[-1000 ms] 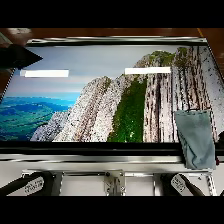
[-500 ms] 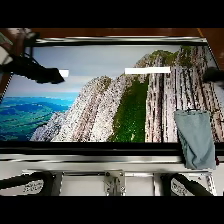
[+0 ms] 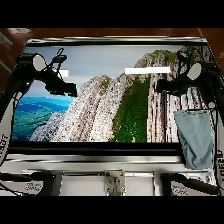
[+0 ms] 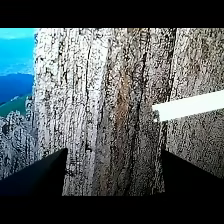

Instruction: Fold the shirts.

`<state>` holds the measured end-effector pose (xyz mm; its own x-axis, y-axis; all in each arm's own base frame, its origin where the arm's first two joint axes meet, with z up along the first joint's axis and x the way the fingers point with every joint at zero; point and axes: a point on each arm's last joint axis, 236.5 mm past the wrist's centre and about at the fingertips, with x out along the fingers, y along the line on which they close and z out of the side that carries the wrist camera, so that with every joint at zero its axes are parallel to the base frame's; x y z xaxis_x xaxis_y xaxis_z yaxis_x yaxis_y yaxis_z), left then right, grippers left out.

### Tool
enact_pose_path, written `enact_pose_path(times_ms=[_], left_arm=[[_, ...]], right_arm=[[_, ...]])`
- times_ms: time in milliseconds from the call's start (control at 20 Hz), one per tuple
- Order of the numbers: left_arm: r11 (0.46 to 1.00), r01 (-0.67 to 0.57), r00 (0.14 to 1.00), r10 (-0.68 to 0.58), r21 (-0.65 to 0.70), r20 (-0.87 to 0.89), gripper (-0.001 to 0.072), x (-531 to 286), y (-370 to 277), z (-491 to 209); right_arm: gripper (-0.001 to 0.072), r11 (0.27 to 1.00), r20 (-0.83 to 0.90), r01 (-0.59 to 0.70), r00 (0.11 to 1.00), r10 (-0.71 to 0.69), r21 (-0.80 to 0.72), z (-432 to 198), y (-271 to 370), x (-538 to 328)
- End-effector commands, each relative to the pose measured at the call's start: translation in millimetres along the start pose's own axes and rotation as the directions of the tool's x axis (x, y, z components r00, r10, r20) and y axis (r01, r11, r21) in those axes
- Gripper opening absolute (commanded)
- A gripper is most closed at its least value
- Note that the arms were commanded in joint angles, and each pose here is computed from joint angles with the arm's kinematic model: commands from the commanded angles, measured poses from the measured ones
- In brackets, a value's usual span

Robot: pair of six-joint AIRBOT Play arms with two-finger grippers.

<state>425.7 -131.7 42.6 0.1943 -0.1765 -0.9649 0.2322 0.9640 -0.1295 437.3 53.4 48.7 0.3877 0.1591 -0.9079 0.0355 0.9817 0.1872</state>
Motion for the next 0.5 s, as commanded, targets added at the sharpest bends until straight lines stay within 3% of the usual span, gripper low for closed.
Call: enact_pose_path(times_ms=[0,450], left_arm=[[1.0,-0.009,1.0,0.009,-0.003,-0.021,0.0718,6.2,0.9,-2.9],[1.0,-0.009,1.0,0.009,-0.003,-0.03,0.0718,6.1,0.9,-4.8]], right_arm=[[0.0672,1.0,-0.022,-0.03,0.999,0.03,-0.007,-4.6,10.6,4.3],[0.0673,1.0,-0.022,-0.03,0.999,0.03,-0.007,-4.6,10.6,4.3]])
